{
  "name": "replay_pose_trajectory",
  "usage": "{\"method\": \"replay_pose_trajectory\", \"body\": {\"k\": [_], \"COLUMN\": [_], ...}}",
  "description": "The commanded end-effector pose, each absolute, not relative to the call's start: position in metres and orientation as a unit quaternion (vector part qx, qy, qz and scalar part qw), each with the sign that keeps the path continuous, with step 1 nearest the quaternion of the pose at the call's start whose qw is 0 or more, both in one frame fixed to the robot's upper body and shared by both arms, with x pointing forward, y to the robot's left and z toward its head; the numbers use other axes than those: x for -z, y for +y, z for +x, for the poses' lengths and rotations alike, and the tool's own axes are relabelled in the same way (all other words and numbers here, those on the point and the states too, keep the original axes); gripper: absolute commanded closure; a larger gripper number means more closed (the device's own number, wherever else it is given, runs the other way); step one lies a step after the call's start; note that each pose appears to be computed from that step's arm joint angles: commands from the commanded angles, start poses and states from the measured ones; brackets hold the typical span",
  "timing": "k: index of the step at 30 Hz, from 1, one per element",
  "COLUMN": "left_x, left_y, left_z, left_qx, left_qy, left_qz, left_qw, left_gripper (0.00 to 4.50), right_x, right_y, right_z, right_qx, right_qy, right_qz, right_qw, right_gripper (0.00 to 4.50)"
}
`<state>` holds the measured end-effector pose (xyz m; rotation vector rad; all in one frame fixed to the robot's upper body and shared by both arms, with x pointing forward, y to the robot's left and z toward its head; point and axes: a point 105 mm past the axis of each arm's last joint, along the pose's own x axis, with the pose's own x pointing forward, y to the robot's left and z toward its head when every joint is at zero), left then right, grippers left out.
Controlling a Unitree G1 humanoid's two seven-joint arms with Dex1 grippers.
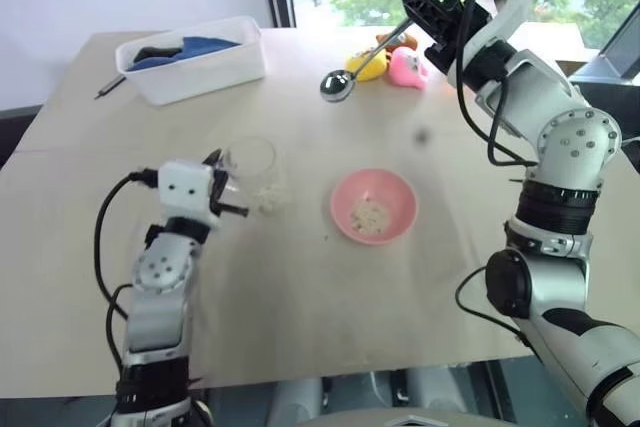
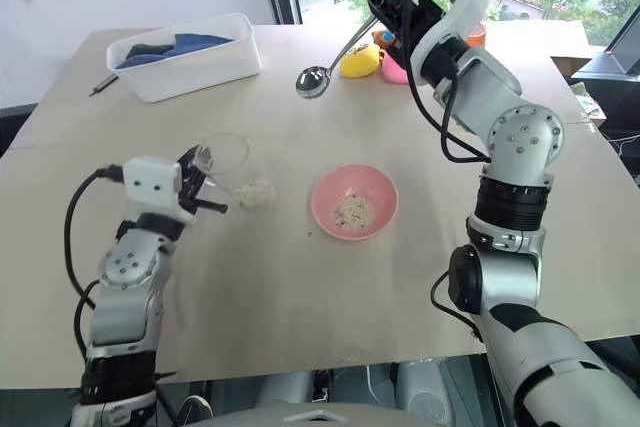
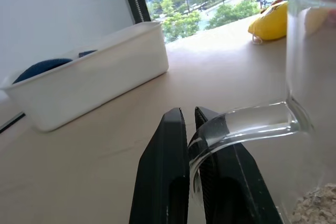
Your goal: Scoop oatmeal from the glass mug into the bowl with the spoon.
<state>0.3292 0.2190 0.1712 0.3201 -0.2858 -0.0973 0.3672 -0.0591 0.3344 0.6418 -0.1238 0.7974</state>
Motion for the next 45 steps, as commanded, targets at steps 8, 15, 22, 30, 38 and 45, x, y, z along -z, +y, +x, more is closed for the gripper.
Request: {"method": "replay_pose_trajectory", "body": {"k": [8,15,22,30,38,45], "left_x": [-0.192,-0.199,-0.208,-0.212,-0.214,-0.204], "left_y": [0.170,0.154,0.140,0.135,0.132,0.134], "left_z": [0.371,0.384,0.390,0.389,0.388,0.385], "left_qx": [0.113,0.142,0.180,0.197,0.206,0.202], "left_qy": [-0.171,-0.179,-0.183,-0.182,-0.185,-0.182], "left_qz": [0.141,0.148,0.183,0.219,0.255,0.250], "left_qw": [0.968,0.962,0.949,0.938,0.927,0.929], "left_gripper": [4.30,4.30,4.30,4.30,4.30,4.30], "right_x": [-0.343,-0.324,-0.295,-0.279,-0.262,-0.272], "right_y": [-0.034,-0.029,-0.021,-0.012,-0.004,-0.019], "right_z": [0.346,0.349,0.354,0.355,0.353,0.366], "right_qx": [-0.435,-0.423,-0.406,-0.407,-0.422,-0.377], "right_qy": [-0.075,-0.061,-0.031,-0.050,-0.020,0.025], "right_qz": [0.247,0.168,0.061,-0.013,0.010,0.138], "right_qw": [0.862,0.888,0.911,0.912,0.906,0.915], "right_gripper": [4.50,4.50,4.50,4.50,4.50,4.50]}}
